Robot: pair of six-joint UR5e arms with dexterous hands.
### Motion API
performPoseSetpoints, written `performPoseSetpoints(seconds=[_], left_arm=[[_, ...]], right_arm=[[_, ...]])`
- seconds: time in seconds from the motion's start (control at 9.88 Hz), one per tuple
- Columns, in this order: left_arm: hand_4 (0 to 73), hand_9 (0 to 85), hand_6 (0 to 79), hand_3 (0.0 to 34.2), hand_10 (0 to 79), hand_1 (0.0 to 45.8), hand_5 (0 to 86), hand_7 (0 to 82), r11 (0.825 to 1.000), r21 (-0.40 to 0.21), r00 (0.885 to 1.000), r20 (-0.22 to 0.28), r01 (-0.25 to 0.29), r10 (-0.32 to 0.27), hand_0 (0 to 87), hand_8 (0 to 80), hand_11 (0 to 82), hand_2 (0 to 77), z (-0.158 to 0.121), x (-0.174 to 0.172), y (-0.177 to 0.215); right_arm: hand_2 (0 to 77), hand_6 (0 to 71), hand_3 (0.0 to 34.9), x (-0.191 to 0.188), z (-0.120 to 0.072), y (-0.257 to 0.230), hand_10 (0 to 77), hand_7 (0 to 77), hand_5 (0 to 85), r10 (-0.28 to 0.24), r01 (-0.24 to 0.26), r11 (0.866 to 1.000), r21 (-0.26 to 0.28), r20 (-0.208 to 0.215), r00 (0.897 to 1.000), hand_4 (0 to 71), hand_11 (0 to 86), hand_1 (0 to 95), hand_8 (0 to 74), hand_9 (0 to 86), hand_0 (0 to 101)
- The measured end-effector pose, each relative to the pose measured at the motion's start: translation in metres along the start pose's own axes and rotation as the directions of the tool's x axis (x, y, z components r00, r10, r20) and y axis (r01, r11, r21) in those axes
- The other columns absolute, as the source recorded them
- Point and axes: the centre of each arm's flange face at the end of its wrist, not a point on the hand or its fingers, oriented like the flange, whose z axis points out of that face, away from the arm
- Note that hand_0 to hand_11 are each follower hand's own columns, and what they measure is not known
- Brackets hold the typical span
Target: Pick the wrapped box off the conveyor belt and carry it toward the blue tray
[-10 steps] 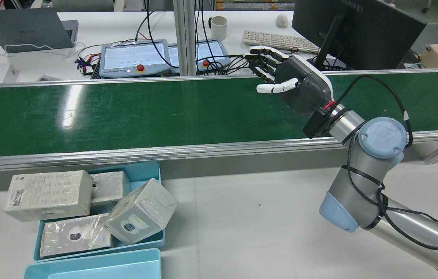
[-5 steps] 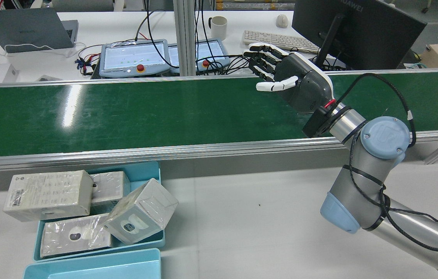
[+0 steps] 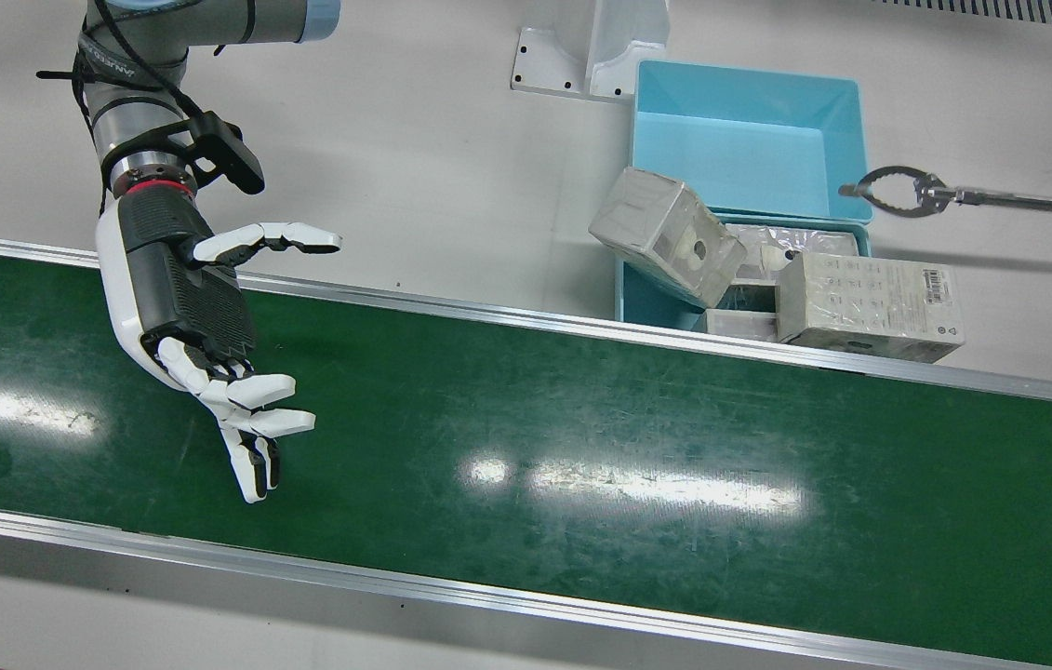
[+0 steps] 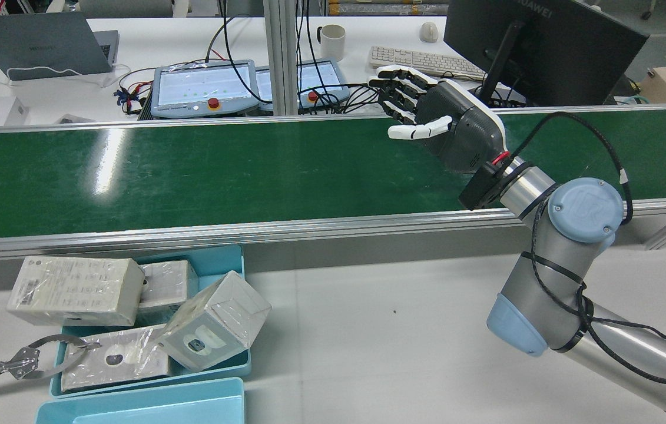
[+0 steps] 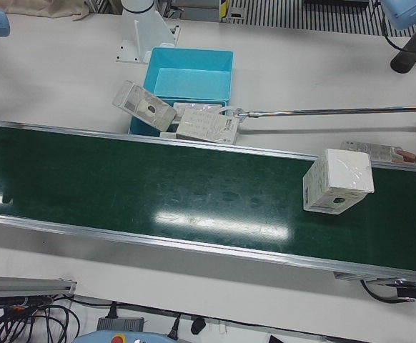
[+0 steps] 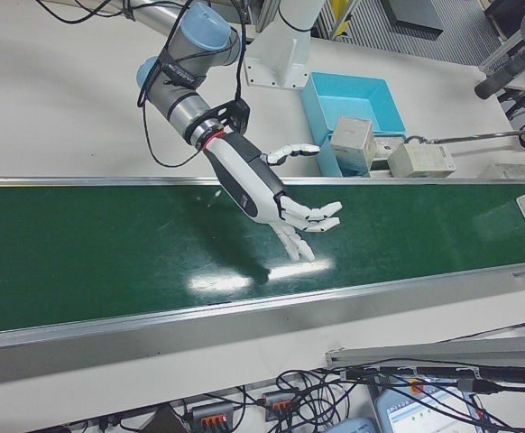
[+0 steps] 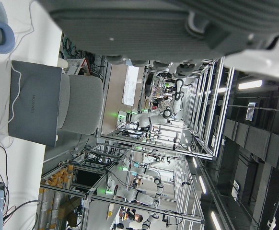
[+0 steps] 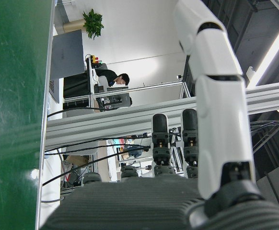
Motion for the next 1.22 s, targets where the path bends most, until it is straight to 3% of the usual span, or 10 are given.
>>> performPoseSetpoints(seconds=[1.22], left_arm=[[0.0,0.0,0.0,0.0,0.5,0.0,1.1,0.5,1.000,0.000,1.000,0.000,0.000,0.000,0.0,0.5,0.0,1.1,0.000,0.000,0.000]], right_arm=[[22.9,8.2,15.6,0.027,0.003,0.005,0.0,30.0,29.5,0.008,-0.009,1.000,-0.009,-0.030,1.000,17.5,1.6,20.2,0.0,7.1,52]])
